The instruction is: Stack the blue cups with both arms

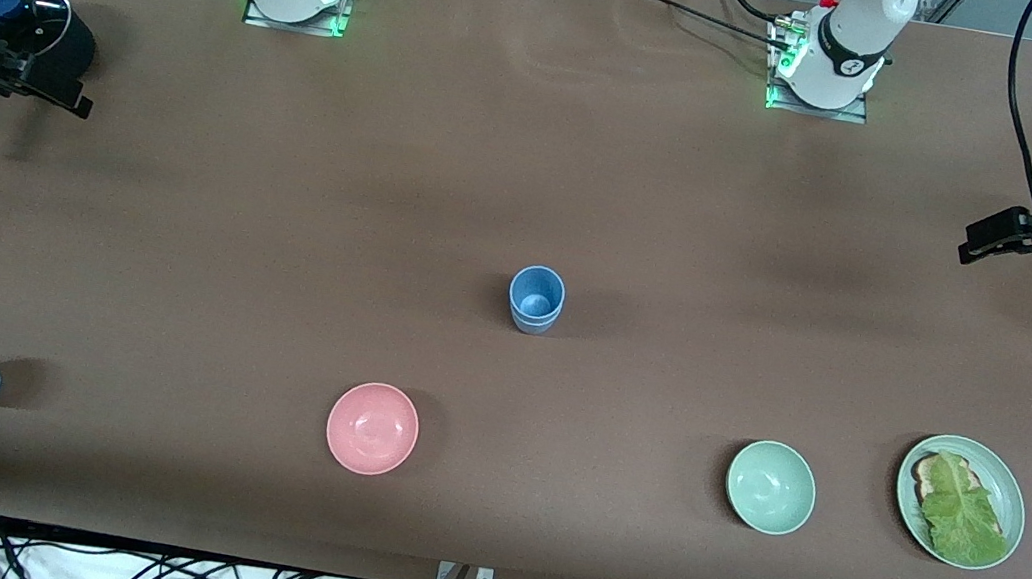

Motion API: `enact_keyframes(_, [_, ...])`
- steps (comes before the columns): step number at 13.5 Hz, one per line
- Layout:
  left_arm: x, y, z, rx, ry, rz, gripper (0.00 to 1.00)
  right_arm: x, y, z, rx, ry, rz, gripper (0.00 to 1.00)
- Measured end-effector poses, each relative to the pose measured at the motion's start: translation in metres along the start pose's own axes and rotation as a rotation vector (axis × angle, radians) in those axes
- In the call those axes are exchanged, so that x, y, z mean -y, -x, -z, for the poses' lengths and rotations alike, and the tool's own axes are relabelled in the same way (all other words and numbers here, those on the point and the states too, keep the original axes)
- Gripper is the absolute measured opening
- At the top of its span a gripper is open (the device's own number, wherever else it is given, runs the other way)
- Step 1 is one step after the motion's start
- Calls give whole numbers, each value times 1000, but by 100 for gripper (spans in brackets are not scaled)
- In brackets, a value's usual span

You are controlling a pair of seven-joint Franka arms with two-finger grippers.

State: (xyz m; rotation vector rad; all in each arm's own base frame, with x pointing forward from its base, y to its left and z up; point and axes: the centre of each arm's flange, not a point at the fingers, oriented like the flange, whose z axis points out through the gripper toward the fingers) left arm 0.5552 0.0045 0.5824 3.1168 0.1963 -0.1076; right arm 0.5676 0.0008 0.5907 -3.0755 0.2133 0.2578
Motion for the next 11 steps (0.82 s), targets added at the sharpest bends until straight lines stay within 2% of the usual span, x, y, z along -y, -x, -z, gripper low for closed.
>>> enact_keyframes(3, [1, -1, 1, -6, 1, 1, 100, 2, 0, -1, 0, 4, 7, 100])
enact_keyframes(7, [1, -1, 3, -14, 2, 3, 100, 3, 1, 3, -10, 33, 95, 100])
enact_keyframes(11, [1, -1, 3, -14, 2, 3, 100, 3, 2, 5, -13, 36, 107, 100])
